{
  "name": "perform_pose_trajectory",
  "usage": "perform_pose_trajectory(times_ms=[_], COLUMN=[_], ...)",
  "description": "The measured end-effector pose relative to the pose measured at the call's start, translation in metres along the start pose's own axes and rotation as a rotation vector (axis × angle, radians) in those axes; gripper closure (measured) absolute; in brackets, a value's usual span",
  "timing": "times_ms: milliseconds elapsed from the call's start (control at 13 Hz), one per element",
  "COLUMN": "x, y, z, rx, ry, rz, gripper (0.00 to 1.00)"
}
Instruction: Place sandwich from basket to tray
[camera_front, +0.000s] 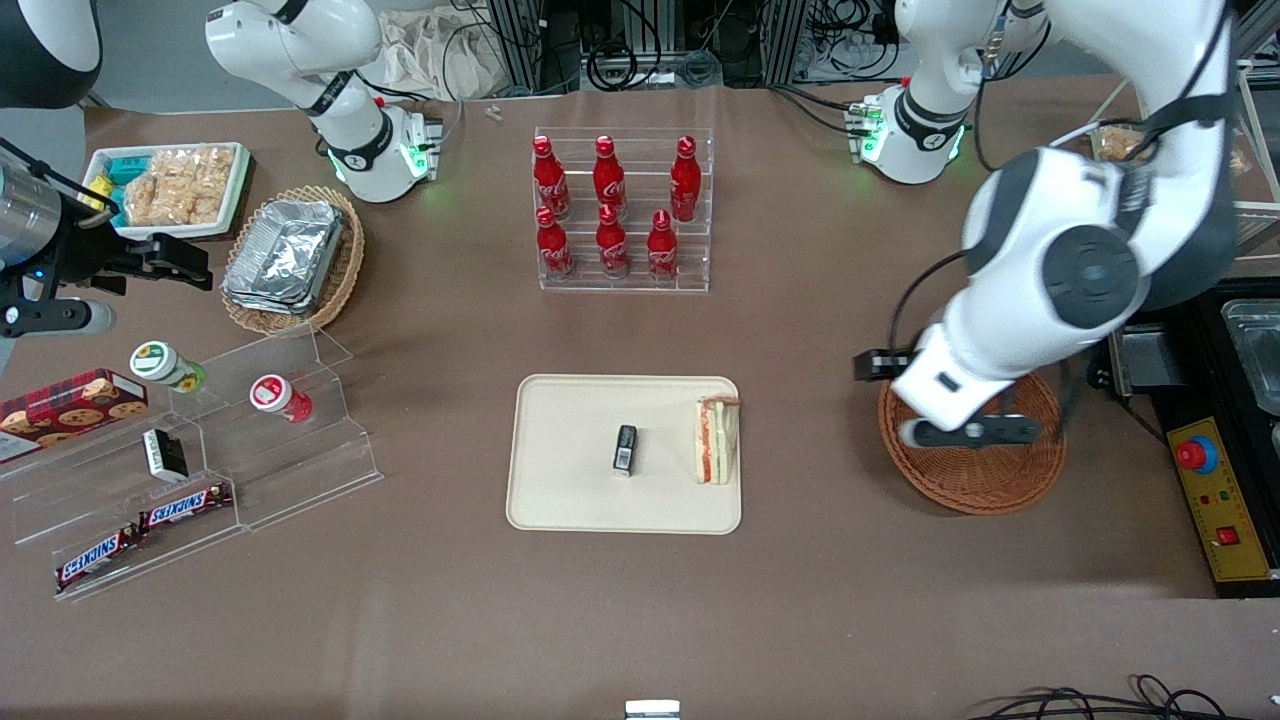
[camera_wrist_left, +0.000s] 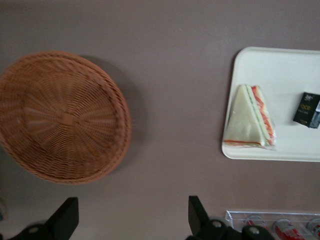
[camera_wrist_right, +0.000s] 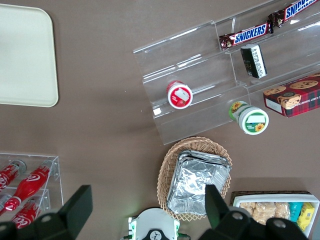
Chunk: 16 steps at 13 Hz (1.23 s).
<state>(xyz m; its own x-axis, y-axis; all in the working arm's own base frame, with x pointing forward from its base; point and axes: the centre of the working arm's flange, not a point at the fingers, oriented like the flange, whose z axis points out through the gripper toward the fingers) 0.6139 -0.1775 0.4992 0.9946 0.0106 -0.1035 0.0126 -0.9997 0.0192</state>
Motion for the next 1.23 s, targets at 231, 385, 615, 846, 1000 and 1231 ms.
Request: perform_pose_trajectory(times_ms=[231, 385, 615, 846, 1000, 1231], x=[-0.005, -0.01, -0.01, -0.008, -0.007, -0.007], y=[-0.069, -0.107, -0.131, -0.135, -0.135, -0.135], z=[-0.039, -0.062, -0.072, -0.069, -0.067, -0.066], rx=[0.0, -0.002, 0.001, 0.0, 0.001, 0.001], ry=[0.017, 0.036, 0.047, 0.042, 0.037, 0.035], rz=[0.01, -0.013, -0.046, -0.052, -0.052, -0.052], gripper=[0.01, 0.01, 0.01, 0.01, 0.01, 0.01])
